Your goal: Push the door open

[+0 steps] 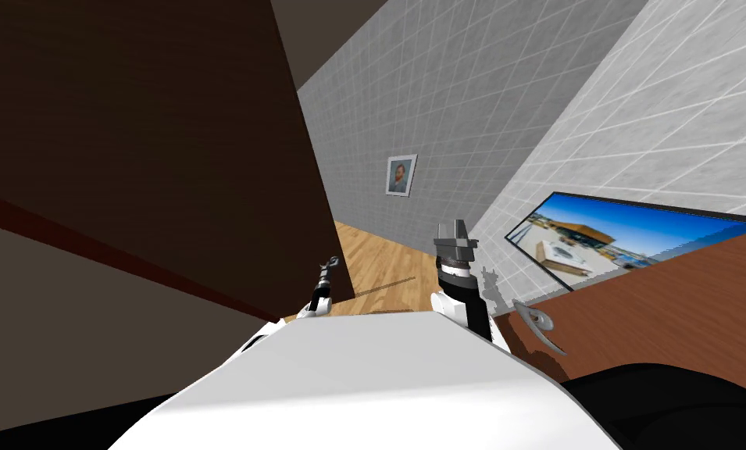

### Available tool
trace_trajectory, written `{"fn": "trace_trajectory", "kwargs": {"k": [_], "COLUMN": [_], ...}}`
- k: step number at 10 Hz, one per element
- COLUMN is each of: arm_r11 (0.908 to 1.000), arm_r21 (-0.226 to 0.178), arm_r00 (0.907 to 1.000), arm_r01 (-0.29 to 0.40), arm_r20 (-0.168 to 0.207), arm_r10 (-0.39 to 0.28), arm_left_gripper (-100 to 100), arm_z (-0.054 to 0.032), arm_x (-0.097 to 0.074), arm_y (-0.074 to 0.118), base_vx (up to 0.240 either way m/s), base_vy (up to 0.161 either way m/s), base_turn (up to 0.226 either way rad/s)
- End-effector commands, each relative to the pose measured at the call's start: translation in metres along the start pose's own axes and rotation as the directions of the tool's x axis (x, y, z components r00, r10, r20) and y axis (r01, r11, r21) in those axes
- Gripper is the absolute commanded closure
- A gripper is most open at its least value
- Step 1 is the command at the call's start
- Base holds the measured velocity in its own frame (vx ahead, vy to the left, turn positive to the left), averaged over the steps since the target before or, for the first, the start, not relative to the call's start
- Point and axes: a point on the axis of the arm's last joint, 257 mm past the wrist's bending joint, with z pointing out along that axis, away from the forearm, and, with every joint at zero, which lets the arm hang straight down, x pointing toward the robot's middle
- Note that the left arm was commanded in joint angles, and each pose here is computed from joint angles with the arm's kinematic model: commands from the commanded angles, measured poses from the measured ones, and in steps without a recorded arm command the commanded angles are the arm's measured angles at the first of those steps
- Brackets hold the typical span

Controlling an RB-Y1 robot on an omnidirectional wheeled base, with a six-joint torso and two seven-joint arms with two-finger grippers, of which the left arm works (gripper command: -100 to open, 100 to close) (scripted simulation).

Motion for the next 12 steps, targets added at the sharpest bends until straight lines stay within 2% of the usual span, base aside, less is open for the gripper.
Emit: {"fn": "trace_trajectory", "kwargs": {"k": [1, 3, 4, 5, 7, 12], "arm_r11": [1.0000, 1.0000, 1.0000, 1.0000, 1.0000, 1.0000], "arm_r21": [0.006, 0.006, -0.006, -0.001, 0.000, 0.004], "arm_r00": [0.9998, 0.9993, 0.9993, 0.9979, 0.9963, 0.9863], "arm_r01": [0.000, 0.001, -0.003, -0.003, -0.002, 0.000], "arm_r20": [0.018, 0.037, 0.037, 0.065, 0.086, 0.165], "arm_r10": [-0.001, -0.001, 0.003, 0.003, 0.002, -0.001], "arm_left_gripper": [100, 100, 100, 100, 100, 100], "arm_z": [0.0010, 0.0007, -0.0031, -0.0029, -0.0033, -0.0060], "arm_x": [-0.007, -0.015, -0.017, -0.030, -0.039, -0.072], "arm_y": [-0.002, -0.002, 0.003, 0.001, 0.001, -0.001], "base_vx": [0.155, 0.161, 0.074, 0.150, 0.197, 0.193], "base_vy": [-0.069, -0.090, -0.027, -0.028, -0.047, -0.044], "base_turn": [0.055, 0.053, 0.045, 0.054, 0.047, 0.044]}}
